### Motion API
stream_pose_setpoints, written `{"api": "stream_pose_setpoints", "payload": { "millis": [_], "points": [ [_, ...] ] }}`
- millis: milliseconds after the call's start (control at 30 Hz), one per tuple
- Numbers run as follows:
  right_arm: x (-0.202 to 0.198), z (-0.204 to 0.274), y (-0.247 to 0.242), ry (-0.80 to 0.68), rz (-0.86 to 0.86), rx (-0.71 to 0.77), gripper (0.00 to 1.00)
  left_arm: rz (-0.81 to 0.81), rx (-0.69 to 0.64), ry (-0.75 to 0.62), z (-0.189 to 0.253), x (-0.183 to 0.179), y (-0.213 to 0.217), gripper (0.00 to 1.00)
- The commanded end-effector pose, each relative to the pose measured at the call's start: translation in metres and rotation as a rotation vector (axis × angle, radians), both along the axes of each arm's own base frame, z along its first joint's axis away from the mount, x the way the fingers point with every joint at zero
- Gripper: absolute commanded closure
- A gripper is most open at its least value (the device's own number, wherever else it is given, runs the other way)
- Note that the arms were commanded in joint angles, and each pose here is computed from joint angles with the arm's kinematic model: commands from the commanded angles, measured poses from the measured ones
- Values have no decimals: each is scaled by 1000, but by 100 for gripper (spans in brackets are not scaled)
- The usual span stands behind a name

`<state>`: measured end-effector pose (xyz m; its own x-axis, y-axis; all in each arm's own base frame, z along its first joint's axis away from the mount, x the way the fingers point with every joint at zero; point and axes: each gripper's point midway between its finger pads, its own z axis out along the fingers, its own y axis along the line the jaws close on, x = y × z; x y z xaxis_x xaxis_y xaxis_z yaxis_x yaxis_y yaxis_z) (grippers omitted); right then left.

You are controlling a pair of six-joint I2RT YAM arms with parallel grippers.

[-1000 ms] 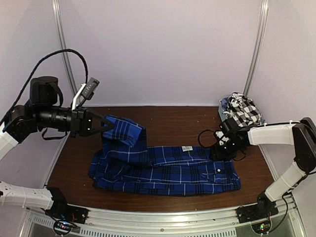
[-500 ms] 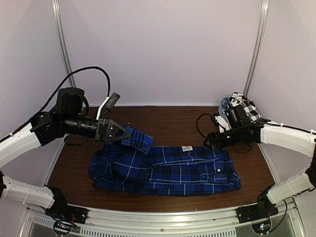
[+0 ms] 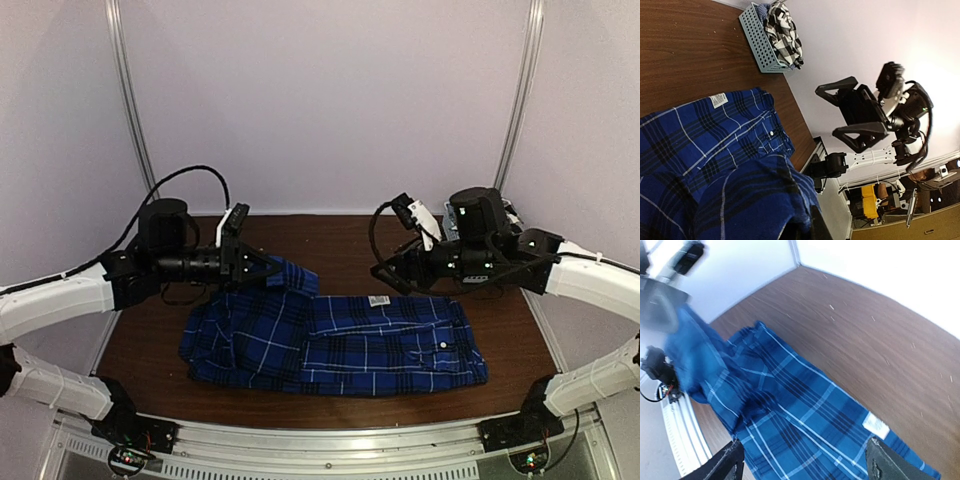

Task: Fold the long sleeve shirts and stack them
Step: Pass from the left arm to the right

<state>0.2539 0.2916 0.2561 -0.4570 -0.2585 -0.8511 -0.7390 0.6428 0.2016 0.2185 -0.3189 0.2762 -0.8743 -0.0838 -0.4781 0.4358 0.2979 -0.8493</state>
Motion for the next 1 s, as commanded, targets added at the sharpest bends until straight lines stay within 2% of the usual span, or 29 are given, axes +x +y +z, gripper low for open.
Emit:
{"api": "stream_pose_setpoints", "payload": {
  "millis": [0,300,633,800,967],
  "points": [
    [-1,30,33,-128,42,-27,15,4,-134,1,26,6,-7,93],
    [-30,46,97,-258,137,-140,16,-15,-124,41,22,11,-15,93],
    [-39,16,125,-310,127,-332,17,-37,-125,54,18,11,-19,93],
    [-32,8,130,-341,87,-411,24,-45,-124,57,17,10,-20,93],
    [-22,7,128,-394,15,-489,37,-53,-123,60,15,8,-20,93]
  ]
}}
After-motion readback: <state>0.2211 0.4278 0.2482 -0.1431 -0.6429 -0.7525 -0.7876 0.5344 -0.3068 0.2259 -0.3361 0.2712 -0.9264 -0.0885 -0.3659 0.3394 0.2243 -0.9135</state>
